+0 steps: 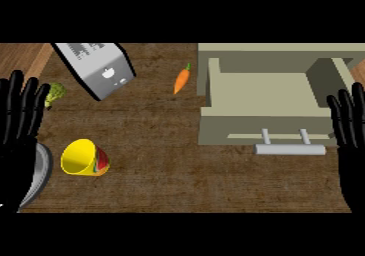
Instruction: Pick up the cup, place it into the drawer and close the drawer
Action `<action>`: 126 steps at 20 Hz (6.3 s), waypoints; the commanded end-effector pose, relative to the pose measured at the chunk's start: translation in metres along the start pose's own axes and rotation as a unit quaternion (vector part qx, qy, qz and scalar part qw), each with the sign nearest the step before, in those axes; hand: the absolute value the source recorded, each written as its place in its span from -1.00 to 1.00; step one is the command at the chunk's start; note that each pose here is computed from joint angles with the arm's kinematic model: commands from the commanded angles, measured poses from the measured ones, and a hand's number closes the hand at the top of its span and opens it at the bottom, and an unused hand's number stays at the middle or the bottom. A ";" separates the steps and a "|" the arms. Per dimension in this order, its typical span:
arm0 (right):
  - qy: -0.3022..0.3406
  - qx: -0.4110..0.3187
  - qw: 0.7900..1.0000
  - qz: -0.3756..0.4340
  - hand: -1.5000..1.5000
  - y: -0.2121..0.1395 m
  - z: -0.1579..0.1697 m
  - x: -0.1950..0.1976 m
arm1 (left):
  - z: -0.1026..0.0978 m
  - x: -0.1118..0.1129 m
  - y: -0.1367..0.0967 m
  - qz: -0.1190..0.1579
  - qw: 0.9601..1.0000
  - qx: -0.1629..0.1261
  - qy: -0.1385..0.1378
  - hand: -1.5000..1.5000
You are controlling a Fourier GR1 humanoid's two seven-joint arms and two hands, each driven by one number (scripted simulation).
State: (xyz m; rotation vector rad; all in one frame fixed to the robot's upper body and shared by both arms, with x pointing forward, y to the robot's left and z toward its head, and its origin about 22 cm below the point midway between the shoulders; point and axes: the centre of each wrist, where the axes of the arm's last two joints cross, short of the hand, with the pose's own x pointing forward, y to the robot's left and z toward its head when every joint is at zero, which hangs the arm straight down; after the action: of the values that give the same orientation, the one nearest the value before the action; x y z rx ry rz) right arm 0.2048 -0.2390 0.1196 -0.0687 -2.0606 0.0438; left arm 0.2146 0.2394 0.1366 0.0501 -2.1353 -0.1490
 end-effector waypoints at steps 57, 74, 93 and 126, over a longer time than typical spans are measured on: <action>0.007 0.067 0.997 0.045 -1.00 -0.033 -0.017 -0.013 | 0.180 -0.242 0.110 0.058 0.966 0.132 0.213 -1.00; 0.017 0.074 0.996 0.040 -1.00 -0.013 -0.039 -0.007 | 0.167 -0.251 0.104 0.083 0.970 0.109 0.202 -1.00; 0.029 0.075 0.996 0.027 -1.00 -0.030 -0.022 -0.027 | 0.136 -0.260 0.073 0.230 0.959 0.055 0.154 1.00; 0.030 0.061 0.997 0.048 -1.00 -0.056 -0.025 -0.036 | -0.070 -0.199 -0.009 0.188 0.982 -0.006 -0.034 1.00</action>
State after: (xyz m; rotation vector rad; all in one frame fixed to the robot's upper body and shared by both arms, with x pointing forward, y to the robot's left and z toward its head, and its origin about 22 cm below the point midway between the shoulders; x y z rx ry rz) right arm 0.2378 -0.2803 0.1086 -0.0863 -1.9876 0.2346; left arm 0.3637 0.2545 -0.0355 -0.3217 -2.1024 0.1400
